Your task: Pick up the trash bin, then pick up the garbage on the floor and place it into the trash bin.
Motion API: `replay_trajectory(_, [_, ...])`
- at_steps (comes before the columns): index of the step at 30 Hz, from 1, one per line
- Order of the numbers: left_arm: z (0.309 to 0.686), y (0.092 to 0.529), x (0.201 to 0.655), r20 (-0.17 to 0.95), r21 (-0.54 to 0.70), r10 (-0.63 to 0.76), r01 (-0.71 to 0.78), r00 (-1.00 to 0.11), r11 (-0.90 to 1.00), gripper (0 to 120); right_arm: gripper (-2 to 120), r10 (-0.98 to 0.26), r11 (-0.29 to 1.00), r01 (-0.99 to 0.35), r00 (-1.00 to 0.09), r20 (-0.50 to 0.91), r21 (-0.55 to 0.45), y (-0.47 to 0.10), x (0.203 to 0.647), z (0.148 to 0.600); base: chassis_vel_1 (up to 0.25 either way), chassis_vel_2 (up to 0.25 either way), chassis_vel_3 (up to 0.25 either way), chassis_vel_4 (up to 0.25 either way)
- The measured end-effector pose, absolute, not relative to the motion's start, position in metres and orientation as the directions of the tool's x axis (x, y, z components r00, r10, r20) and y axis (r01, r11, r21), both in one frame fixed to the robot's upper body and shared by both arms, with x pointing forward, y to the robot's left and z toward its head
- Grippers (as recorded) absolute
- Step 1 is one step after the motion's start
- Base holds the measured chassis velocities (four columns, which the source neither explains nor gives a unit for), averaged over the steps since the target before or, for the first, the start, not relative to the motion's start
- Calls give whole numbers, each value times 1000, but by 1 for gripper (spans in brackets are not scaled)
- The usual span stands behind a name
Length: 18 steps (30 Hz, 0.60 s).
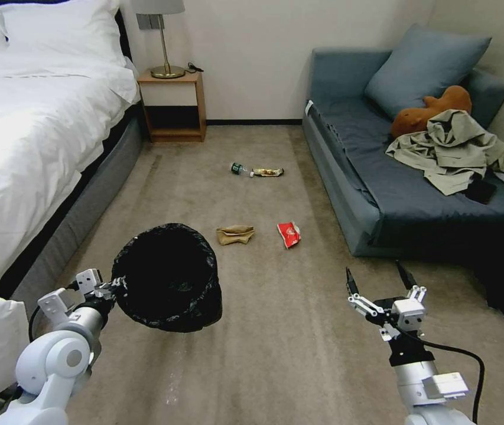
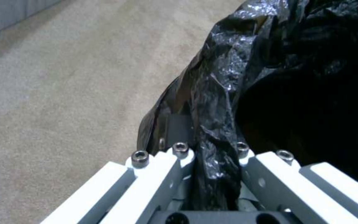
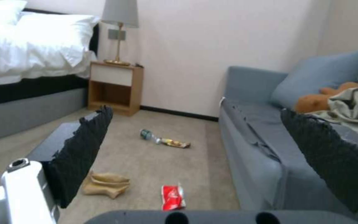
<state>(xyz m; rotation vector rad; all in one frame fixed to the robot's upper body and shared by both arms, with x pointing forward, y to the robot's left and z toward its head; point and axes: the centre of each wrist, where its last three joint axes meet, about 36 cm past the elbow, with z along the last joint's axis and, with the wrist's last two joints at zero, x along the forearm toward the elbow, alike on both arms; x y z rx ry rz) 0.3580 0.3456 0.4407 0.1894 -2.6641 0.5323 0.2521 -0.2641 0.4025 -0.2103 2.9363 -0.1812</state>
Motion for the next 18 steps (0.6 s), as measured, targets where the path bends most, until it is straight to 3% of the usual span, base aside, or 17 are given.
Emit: replay_trajectory(18, [440, 349, 362, 406, -335, -61, -210, -912, 919, 2, 100, -182, 978, -162, -970, -159, -134, -262, 249, 397, 0, 0, 0, 0])
